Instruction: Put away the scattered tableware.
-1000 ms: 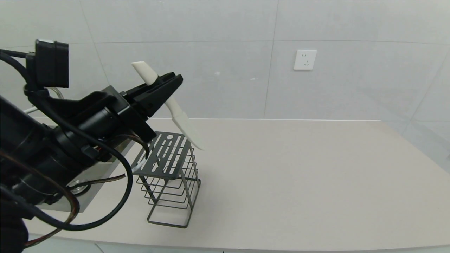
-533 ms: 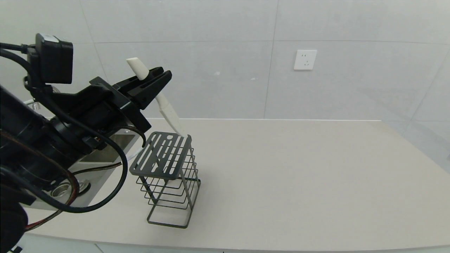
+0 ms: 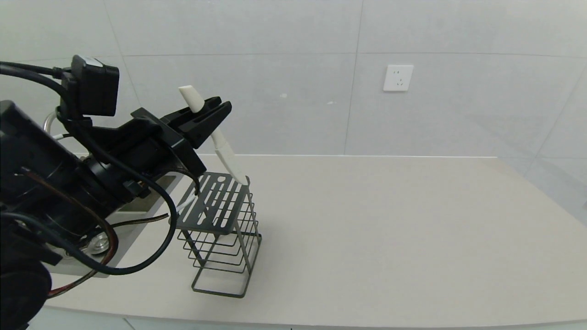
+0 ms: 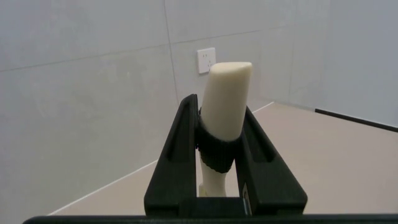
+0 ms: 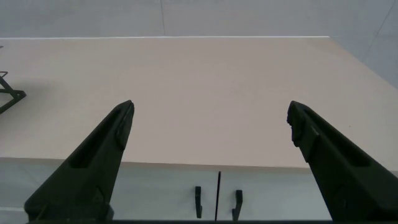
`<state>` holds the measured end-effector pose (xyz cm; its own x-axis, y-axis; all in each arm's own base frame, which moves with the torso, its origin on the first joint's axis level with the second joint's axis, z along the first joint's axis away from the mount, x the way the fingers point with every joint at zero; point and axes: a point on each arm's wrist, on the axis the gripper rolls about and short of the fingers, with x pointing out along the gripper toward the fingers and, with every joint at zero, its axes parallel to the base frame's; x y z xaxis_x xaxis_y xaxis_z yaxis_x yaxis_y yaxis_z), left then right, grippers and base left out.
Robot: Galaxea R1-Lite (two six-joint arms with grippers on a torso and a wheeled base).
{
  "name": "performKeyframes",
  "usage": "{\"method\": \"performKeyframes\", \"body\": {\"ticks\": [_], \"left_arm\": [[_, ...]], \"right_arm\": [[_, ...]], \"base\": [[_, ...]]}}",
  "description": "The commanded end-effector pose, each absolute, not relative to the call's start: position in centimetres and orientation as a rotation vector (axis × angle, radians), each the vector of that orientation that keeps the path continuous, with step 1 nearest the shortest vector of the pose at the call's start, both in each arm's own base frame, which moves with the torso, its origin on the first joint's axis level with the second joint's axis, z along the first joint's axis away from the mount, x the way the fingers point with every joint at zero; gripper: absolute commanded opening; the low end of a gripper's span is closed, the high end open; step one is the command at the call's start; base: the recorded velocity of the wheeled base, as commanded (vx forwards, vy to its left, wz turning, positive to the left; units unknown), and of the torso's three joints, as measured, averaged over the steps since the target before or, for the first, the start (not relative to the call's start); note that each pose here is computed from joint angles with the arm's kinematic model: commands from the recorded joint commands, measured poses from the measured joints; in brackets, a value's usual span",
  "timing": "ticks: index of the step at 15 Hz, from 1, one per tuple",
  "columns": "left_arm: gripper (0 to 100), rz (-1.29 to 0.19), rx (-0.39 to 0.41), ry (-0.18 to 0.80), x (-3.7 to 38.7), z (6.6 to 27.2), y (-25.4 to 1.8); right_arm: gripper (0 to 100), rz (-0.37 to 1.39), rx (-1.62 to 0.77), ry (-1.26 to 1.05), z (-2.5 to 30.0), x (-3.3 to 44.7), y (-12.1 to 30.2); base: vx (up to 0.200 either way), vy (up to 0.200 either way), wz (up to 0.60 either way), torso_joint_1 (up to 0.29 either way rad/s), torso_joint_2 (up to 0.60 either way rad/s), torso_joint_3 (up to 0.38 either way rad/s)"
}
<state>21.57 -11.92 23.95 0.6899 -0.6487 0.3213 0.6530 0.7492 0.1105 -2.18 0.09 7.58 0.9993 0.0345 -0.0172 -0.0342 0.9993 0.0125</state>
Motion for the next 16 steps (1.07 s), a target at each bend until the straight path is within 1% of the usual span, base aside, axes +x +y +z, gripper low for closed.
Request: {"method": "performKeyframes", "body": {"ticks": [1, 6, 10, 11, 13, 15, 16], "left_arm": [[0, -0.721, -0.007, -0.343, 21.8, 23.7, -11.9], [0, -0.720, -0.003, -0.348, 21.5, 23.8, -11.7], [0, -0.716, 0.002, -0.330, 21.7, 23.3, -11.7], [0, -0.701, 0.007, -0.331, 21.9, 23.3, -11.3], [0, -0.669, 0.060, -0.350, 22.4, 23.5, -10.3], [0, -0.684, 0.099, -0.354, 22.8, 23.3, -9.4], [0, -0.696, 0.104, -0.350, 22.9, 23.2, -9.4]], "right_arm": [[100, 0.035, 0.013, 0.022, 7.6, -2.2, 0.1], [100, 0.035, 0.013, 0.022, 7.6, -2.2, 0.1], [100, 0.035, 0.013, 0.022, 7.6, -2.2, 0.1], [100, 0.034, 0.013, 0.022, 7.6, -2.2, 0.1], [100, 0.034, 0.013, 0.022, 7.6, -2.2, 0.1], [100, 0.034, 0.013, 0.022, 7.6, -2.2, 0.1], [100, 0.034, 0.013, 0.022, 7.6, -2.2, 0.1]], "base": [[0.000, 0.000, 0.00, 0.000, 0.00, 0.000], [0.000, 0.000, 0.00, 0.000, 0.00, 0.000], [0.000, 0.000, 0.00, 0.000, 0.00, 0.000], [0.000, 0.000, 0.00, 0.000, 0.00, 0.000], [0.000, 0.000, 0.00, 0.000, 0.00, 0.000], [0.000, 0.000, 0.00, 0.000, 0.00, 0.000], [0.000, 0.000, 0.00, 0.000, 0.00, 0.000]]}}
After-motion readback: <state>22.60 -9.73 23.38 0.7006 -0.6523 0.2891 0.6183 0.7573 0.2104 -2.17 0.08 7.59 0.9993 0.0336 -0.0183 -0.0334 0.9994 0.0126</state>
